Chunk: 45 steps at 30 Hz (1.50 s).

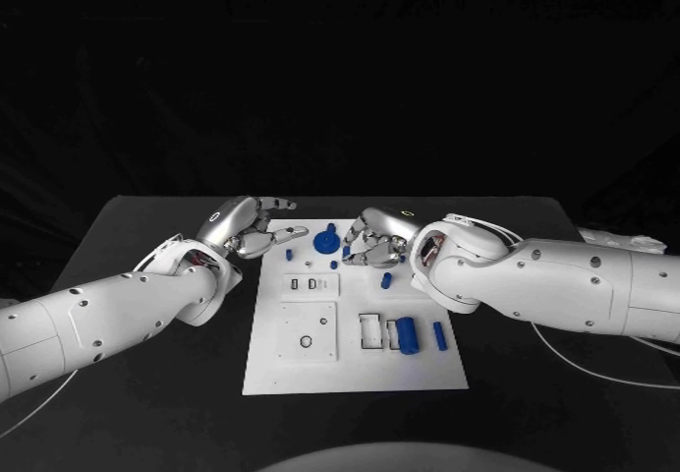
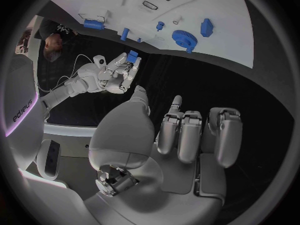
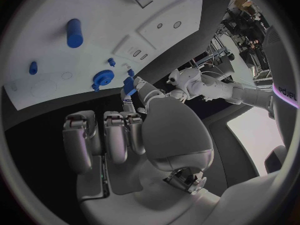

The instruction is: Assemble the parts on the task board

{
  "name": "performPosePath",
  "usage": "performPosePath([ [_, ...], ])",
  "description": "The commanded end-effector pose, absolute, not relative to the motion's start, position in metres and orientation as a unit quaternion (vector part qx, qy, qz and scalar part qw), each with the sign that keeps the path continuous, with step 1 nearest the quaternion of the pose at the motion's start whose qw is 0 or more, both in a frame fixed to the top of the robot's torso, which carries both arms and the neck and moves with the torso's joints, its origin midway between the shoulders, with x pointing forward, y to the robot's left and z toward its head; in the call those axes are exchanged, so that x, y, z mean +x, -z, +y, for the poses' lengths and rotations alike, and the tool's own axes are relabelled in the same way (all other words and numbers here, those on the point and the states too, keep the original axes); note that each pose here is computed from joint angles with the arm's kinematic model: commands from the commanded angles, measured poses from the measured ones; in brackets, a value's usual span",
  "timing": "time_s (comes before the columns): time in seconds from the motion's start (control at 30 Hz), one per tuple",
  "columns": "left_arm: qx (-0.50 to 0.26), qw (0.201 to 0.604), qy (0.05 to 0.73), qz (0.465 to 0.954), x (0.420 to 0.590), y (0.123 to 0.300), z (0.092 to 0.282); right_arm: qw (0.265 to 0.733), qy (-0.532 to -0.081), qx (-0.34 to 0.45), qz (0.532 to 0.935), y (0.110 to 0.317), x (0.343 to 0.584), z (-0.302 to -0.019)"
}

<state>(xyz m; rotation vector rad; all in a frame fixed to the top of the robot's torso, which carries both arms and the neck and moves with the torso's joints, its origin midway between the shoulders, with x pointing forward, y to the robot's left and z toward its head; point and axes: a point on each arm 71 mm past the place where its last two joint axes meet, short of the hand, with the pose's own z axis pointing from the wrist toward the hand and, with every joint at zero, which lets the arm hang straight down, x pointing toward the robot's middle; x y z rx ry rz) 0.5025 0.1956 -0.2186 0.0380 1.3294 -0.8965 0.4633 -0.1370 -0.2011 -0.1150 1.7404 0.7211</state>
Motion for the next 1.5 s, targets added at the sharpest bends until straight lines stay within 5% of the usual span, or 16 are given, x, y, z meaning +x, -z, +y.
performPosePath([
  [0.03, 0.024, 0.694, 0.406, 0.594, 0.502, 0.218, 0.193, 0.564, -0.277, -0.063, 0.775, 0.209, 0.461, -0.131],
  [0.77, 0.025, 0.693, 0.407, 0.594, 0.501, 0.219, 0.192, 0.572, -0.246, -0.098, 0.776, 0.238, 0.457, -0.092],
  [1.5, 0.026, 0.693, 0.408, 0.594, 0.501, 0.219, 0.192, 0.559, -0.244, -0.104, 0.786, 0.246, 0.460, -0.087],
])
